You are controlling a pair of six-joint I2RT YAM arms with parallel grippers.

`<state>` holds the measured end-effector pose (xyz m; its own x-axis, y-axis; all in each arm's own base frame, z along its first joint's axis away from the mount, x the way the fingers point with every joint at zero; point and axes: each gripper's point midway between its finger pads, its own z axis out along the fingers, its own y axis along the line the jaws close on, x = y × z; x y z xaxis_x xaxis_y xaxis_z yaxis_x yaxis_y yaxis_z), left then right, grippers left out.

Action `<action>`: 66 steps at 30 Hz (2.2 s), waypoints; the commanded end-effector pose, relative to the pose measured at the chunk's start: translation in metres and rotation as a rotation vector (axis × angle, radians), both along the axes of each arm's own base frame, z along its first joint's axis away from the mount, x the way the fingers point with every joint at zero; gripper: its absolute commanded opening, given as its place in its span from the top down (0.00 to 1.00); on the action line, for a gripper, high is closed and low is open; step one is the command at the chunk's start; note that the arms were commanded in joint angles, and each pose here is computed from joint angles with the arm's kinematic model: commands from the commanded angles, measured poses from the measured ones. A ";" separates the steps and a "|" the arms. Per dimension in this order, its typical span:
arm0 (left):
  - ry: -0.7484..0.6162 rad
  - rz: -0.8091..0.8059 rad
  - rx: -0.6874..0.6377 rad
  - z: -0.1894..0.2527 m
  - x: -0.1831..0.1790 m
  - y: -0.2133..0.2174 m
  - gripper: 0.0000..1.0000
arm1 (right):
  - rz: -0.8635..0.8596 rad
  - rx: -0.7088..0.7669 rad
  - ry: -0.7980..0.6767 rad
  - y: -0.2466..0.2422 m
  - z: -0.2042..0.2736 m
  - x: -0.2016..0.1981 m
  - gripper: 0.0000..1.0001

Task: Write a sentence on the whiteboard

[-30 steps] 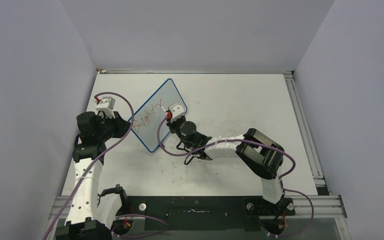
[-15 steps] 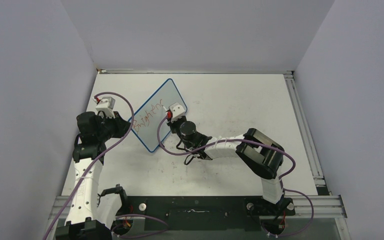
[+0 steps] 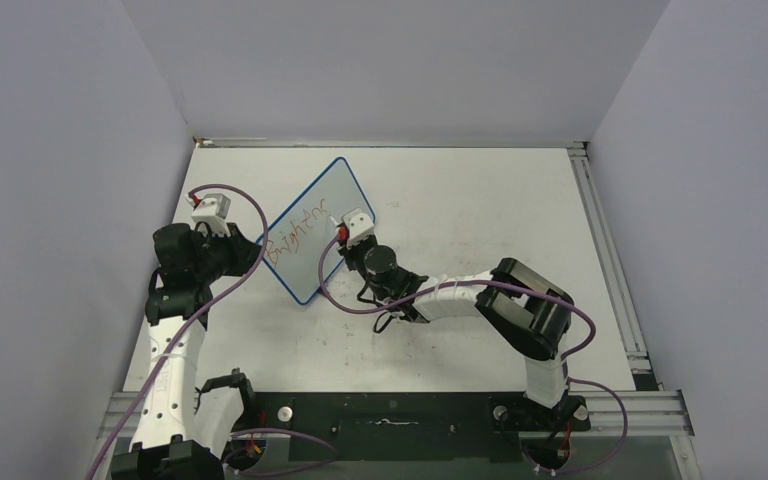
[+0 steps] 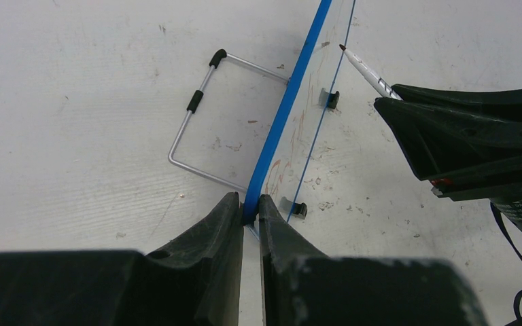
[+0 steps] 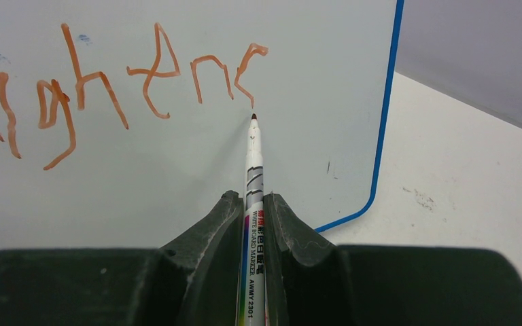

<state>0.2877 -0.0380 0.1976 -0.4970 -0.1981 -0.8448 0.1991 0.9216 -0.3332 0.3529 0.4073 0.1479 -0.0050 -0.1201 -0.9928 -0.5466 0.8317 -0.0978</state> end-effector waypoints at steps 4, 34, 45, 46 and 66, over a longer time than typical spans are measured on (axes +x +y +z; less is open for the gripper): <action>0.007 0.009 0.016 -0.002 -0.001 0.003 1.00 | 0.006 0.120 -0.088 0.002 0.057 0.003 0.95; 0.007 0.009 0.018 -0.002 -0.001 0.003 1.00 | 0.029 0.114 -0.088 0.020 0.056 0.011 0.95; 0.008 0.009 0.018 -0.002 -0.001 0.003 1.00 | 0.031 0.100 -0.050 0.018 0.039 0.007 0.95; 0.007 0.008 0.018 -0.002 -0.001 0.002 1.00 | 0.031 0.099 -0.047 0.018 0.038 0.007 0.95; 0.006 0.011 0.020 -0.002 -0.002 0.003 1.00 | -0.030 0.082 -0.038 0.014 0.031 0.023 0.95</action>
